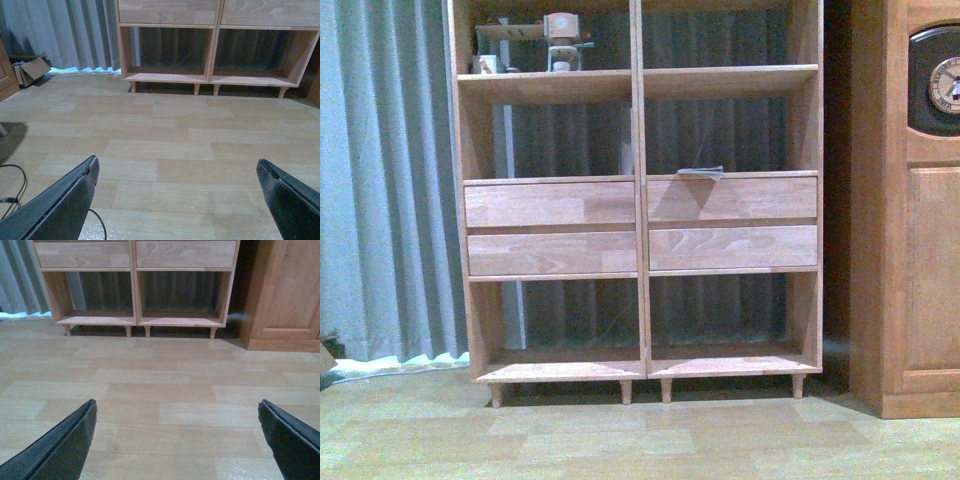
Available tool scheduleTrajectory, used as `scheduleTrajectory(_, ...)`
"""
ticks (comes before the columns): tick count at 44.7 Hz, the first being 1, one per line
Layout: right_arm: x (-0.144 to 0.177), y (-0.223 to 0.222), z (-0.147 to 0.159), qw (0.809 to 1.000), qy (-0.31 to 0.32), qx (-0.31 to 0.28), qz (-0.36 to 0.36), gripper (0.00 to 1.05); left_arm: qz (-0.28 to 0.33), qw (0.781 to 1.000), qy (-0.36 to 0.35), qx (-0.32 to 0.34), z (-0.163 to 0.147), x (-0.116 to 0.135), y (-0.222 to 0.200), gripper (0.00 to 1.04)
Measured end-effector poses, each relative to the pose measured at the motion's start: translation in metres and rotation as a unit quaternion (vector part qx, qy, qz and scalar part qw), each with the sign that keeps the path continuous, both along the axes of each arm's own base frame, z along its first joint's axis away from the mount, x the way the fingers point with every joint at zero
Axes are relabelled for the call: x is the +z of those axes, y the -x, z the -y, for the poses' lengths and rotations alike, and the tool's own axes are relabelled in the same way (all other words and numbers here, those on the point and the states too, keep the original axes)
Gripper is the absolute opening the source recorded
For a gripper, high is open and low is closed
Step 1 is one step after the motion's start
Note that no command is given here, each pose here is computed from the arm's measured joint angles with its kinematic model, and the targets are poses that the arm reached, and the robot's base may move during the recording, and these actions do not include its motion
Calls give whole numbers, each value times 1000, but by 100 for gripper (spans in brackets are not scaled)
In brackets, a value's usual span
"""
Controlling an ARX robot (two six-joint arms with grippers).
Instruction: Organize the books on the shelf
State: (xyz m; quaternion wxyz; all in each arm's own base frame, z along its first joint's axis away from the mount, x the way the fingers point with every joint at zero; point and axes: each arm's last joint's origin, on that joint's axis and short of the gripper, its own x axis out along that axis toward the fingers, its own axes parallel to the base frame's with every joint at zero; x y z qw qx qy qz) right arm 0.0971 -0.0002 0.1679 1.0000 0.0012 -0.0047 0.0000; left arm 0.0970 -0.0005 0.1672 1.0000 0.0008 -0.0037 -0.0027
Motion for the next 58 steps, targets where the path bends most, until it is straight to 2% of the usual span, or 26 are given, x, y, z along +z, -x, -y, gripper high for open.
scheduleTrajectory(58,0,0,0,1000,0,0,0,98,0,1000,0,0,0,0,0,97)
